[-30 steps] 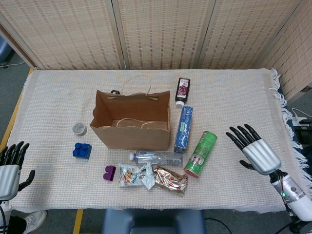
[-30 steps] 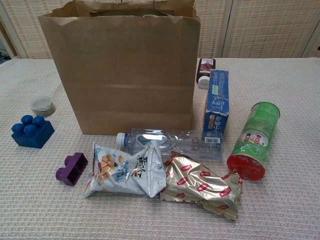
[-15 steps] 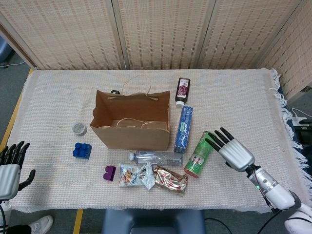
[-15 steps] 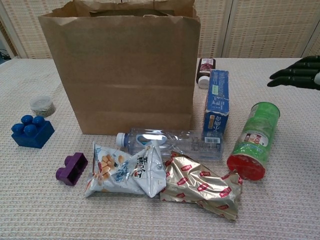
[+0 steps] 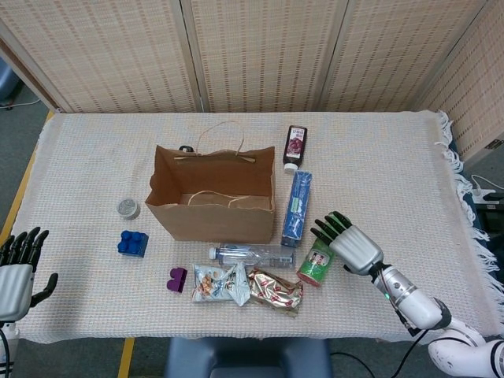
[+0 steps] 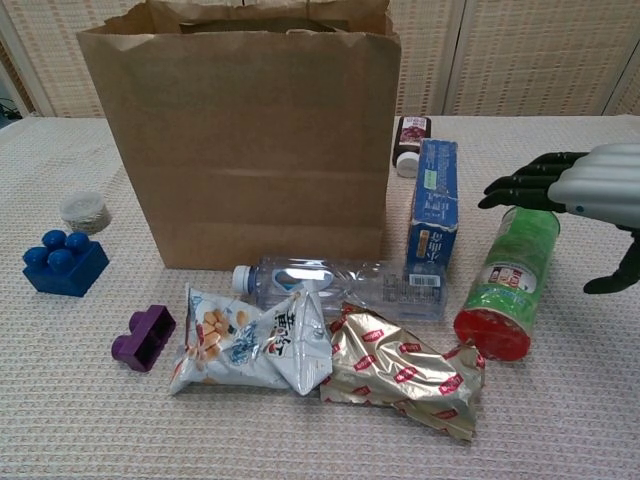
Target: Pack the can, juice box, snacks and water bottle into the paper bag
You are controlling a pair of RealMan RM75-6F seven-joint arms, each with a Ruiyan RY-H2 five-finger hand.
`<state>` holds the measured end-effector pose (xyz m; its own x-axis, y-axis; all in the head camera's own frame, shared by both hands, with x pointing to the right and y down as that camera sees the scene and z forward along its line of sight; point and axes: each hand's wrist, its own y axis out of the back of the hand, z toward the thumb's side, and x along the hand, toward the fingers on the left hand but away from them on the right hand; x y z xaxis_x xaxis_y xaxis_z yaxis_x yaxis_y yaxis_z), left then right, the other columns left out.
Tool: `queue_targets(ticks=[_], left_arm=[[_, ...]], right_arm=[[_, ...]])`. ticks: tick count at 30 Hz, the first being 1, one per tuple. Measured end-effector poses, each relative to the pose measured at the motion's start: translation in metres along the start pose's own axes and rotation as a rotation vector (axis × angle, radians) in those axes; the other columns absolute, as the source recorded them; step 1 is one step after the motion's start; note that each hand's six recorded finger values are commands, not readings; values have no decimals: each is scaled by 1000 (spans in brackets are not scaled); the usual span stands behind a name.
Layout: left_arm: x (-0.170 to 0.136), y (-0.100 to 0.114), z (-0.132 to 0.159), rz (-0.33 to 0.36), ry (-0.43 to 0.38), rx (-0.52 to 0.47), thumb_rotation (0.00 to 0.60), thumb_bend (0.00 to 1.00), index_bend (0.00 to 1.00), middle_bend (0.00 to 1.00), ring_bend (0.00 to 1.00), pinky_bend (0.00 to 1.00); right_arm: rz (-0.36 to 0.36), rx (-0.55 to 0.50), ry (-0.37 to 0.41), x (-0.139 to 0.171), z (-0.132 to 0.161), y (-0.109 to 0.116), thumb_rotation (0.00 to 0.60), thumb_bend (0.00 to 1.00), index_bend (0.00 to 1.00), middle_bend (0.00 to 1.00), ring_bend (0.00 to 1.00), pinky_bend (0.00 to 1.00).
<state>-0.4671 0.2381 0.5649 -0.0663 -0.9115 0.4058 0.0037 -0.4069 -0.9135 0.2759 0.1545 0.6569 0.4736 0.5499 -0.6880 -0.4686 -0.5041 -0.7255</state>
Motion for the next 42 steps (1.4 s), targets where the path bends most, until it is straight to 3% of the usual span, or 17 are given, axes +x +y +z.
queue_targets(ticks=[5, 20, 25, 28, 32, 34, 42], left_arm=[[1, 0, 0, -1, 0, -1, 600, 359, 34, 0, 0, 0], [2, 0, 0, -5, -2, -6, 600, 360, 45, 0, 0, 0], [2, 0, 0, -8, -2, -8, 600, 358, 46, 0, 0, 0], [4, 0, 0, -11, -4, -10, 600, 358, 45, 0, 0, 0], [5, 0, 0, -14, -3, -11, 600, 360, 46, 0, 0, 0], [5, 0, 0, -15, -2, -11, 600, 361, 46, 0, 0, 0], [5, 0, 1, -15, -1, -9, 600, 360, 47, 0, 0, 0]], right_arm=[[25, 1, 6, -8, 5, -6, 600, 65, 0, 100, 14, 15], [70, 19, 21, -32, 20, -13, 600, 65, 20, 131, 28, 20], [103, 53, 32, -42, 27, -18, 600, 65, 161, 273, 157, 92], [128, 84, 36, -47, 31, -21, 600, 82, 236, 342, 249, 203], [154, 101, 33, -49, 31, -25, 600, 168, 495, 515, 472, 453], [148, 101, 24, -49, 29, -24, 600, 192, 580, 571, 555, 517], [65, 34, -43, -35, 4, -10, 600, 197, 620, 588, 576, 528]])
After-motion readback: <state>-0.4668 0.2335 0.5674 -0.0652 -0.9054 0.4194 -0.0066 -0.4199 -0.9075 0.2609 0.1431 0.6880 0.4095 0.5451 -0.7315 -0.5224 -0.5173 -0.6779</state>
